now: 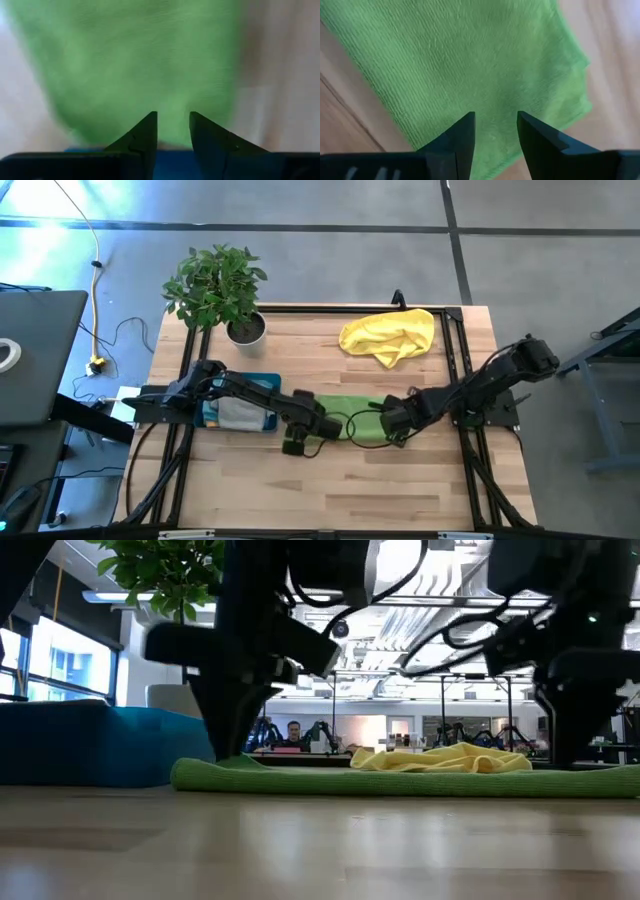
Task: Fold microfiber towels
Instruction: Fold the green towel on the table
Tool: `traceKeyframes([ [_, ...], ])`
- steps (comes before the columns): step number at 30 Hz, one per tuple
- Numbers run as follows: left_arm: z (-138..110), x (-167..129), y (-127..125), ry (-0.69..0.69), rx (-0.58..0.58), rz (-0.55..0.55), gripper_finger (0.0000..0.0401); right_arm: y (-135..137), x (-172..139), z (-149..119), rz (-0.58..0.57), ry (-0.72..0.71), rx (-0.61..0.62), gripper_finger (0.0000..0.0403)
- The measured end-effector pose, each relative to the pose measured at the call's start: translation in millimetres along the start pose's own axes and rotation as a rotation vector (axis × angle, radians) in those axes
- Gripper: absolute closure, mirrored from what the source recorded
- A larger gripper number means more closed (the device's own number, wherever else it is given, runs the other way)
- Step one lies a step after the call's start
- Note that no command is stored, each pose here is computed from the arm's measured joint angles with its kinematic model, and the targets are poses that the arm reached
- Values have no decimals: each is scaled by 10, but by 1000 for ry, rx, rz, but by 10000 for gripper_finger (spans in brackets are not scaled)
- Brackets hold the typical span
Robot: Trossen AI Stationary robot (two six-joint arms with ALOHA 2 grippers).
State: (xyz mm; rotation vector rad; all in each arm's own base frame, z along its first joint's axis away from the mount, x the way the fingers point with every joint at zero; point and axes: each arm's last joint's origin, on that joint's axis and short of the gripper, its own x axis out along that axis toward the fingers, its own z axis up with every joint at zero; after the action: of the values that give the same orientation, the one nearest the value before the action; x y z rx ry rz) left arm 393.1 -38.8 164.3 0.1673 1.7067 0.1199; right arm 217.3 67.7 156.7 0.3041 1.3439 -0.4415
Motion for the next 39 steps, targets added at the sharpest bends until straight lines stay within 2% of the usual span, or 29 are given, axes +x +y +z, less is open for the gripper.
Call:
traceKeyframes([
  [4, 47, -8, -51, -53, 39, -25, 301, -4, 88, -116, 7, 23, 23, 265],
  [10, 202, -27, -51, -210, -82, -52, 301, -61, 160, -206, -40, 32, -40, 265],
  [14, 299, -57, -84, -304, -139, -144, 301, -141, 156, -229, -171, 4, -113, 265],
  [18, 377, -104, -177, -389, -128, -239, 302, -224, 136, -266, -296, 6, -157, 265],
  [24, 406, -202, -272, -430, -115, -251, 302, -219, 42, -244, -277, -11, -39, 265],
  [29, 412, -255, -311, -439, -199, -233, 302, -208, 47, -237, -253, -48, 111, 265],
  [34, 315, -239, -427, -347, -258, -229, 302, -215, 91, -297, -250, -46, 171, 253],
  [39, 193, -238, -610, -269, -212, -189, 302, -212, 91, -328, -259, -46, 205, 219],
])
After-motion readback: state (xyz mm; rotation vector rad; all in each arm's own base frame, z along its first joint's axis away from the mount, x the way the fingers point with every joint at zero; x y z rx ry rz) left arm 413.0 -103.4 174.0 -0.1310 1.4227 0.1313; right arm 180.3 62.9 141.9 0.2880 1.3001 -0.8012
